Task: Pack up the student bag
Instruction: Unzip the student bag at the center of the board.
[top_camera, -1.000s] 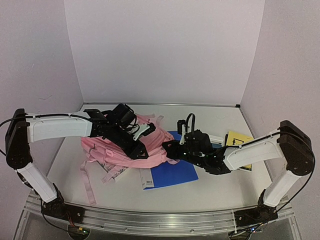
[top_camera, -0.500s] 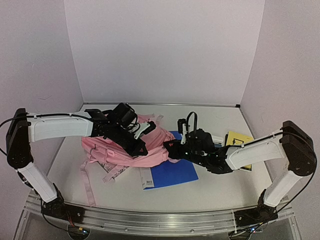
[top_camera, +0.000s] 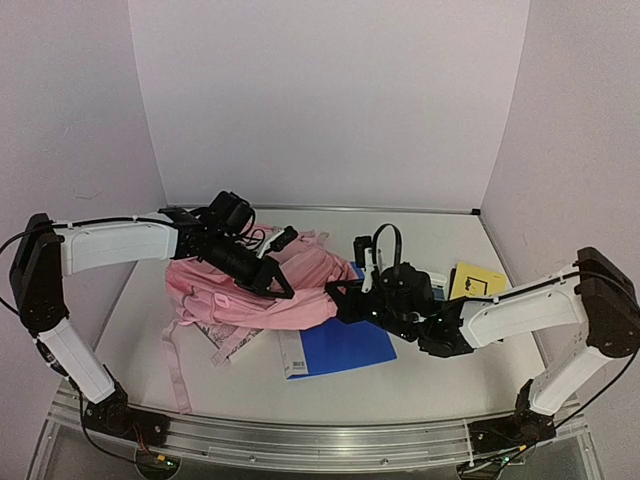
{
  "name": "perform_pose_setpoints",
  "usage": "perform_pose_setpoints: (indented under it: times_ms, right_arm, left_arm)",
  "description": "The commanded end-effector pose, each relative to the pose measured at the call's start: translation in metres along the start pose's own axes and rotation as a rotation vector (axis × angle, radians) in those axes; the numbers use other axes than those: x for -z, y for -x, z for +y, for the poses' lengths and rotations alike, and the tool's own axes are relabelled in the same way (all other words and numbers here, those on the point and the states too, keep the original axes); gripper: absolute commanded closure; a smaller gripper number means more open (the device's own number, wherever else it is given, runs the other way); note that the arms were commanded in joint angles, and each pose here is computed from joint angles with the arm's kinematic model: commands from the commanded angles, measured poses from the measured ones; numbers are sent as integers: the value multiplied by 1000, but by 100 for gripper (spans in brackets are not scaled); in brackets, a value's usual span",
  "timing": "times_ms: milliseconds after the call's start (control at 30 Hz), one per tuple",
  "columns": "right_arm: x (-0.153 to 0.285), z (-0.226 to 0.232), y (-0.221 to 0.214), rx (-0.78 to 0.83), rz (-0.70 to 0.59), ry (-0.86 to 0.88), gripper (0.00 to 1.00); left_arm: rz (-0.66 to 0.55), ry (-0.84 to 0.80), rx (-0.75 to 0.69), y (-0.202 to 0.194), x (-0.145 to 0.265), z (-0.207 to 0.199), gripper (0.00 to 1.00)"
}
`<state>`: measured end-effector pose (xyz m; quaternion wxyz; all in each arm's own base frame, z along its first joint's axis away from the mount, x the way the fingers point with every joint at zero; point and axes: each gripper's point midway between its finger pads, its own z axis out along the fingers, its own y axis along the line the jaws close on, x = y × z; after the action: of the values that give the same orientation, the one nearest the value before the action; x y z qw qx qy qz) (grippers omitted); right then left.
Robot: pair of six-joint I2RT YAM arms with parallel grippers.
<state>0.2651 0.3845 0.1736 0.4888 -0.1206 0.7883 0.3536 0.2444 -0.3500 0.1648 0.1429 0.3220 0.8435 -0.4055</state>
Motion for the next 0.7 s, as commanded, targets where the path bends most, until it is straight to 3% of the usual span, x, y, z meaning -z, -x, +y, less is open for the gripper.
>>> perform_pose_setpoints:
  times_ms: [0,667]
  right_arm:
    - [7,45,20,-15,-110,115,100]
    - [3,98,1,36,-192,106,100]
  left_arm:
    - [-118,-86,-61,49,11,-17,100]
    - [-124,-226,-2,67,20,-31,100]
